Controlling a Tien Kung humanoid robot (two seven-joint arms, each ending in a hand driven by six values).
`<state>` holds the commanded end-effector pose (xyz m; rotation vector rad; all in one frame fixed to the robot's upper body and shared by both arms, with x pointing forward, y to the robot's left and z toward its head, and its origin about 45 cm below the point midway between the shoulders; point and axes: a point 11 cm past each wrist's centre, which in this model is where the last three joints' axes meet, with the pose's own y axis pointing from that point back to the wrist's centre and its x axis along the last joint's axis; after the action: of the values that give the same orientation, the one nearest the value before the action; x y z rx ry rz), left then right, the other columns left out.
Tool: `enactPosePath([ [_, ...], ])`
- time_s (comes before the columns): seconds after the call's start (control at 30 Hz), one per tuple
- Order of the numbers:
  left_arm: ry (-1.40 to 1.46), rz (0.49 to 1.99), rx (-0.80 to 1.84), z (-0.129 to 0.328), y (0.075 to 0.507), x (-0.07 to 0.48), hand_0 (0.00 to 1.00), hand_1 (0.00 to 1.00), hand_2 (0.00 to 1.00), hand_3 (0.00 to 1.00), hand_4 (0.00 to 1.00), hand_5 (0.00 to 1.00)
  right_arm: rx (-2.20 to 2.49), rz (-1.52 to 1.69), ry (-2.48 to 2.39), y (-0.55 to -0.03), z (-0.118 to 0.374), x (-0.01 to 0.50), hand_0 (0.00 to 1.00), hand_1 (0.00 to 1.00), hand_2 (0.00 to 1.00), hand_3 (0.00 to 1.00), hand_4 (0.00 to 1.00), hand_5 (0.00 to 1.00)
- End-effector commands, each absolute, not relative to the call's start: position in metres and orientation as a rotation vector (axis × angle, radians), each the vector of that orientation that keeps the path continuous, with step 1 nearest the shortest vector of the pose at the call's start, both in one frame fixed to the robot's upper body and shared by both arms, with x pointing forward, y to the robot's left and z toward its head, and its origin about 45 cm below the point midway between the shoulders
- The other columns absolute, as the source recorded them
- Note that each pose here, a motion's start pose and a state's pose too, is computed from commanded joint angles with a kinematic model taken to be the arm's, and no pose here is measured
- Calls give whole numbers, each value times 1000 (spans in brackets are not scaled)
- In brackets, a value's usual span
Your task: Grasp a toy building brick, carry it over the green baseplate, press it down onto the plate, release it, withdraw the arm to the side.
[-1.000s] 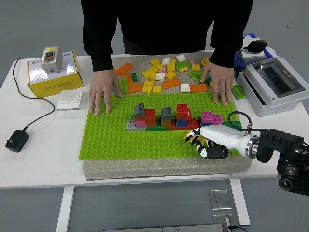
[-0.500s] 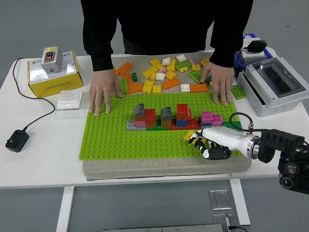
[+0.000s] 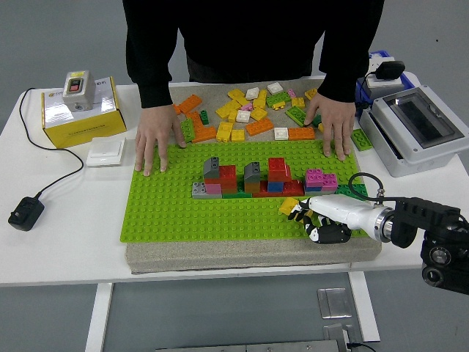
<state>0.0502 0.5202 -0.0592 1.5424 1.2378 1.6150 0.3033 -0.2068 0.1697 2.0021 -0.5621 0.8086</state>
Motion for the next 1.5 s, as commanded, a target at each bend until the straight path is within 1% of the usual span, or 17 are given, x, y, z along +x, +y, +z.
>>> enactPosePath([
  [0.87,1243,1618,1535,-60,519,49,686,636,572,657,97,544,1976,810,-593,-218,161,299,241,265,771,791,2,281],
  [1.5,1251,1611,1538,-62,517,46,685,636,570,656,94,539,1965,828,-653,-223,156,295,238,266,762,782,2,304],
])
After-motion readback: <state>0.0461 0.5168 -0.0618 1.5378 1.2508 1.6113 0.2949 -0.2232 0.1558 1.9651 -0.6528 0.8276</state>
